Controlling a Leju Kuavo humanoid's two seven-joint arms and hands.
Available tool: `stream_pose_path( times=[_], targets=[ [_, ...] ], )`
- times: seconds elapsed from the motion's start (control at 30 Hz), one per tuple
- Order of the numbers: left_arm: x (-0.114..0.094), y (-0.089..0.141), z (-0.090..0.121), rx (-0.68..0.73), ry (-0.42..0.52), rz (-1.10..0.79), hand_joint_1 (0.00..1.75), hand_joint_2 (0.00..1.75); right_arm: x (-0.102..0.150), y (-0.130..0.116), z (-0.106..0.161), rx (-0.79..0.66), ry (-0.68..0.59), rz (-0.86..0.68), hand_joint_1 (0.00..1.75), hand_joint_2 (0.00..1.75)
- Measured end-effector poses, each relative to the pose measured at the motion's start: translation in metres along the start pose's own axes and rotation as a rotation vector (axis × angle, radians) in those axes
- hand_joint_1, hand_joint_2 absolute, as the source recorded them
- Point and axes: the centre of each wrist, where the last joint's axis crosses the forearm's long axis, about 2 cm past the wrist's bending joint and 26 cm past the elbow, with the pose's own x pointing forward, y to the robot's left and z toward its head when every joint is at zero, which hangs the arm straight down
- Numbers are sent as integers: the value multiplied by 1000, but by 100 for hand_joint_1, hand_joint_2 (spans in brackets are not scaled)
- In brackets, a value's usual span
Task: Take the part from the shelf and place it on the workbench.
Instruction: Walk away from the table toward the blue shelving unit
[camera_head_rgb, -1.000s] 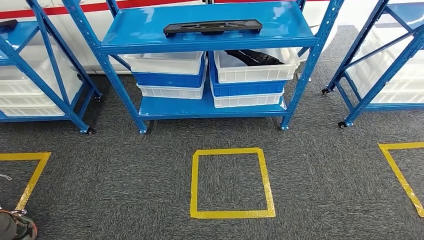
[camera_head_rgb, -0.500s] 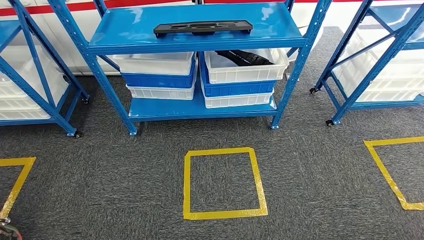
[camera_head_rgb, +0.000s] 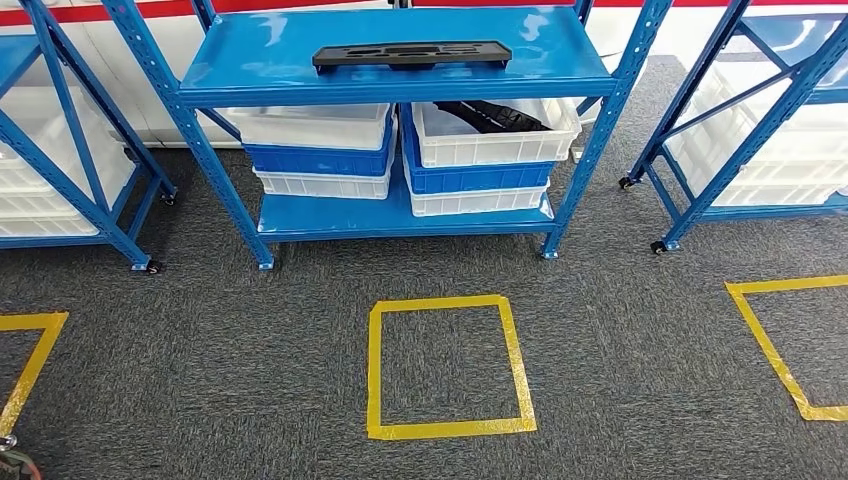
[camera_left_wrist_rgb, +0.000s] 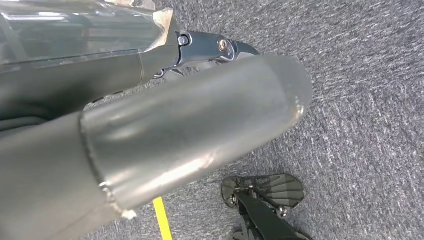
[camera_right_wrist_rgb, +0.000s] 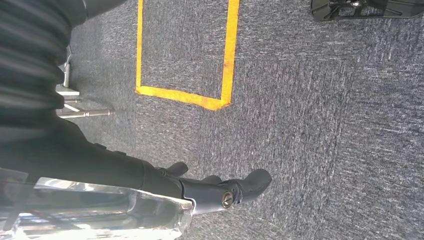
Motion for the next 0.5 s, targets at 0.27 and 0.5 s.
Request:
stream_pose_path(
  times=[0.27, 0.5],
  targets=[
    [2, -1, 0, 4, -9, -11, 0, 0, 0, -2, 0, -3, 1, -5, 0, 175],
    [2, 1, -1, 9, -10, -13, 0, 0, -1, -1, 0, -1, 4, -7, 0, 175]
  ],
)
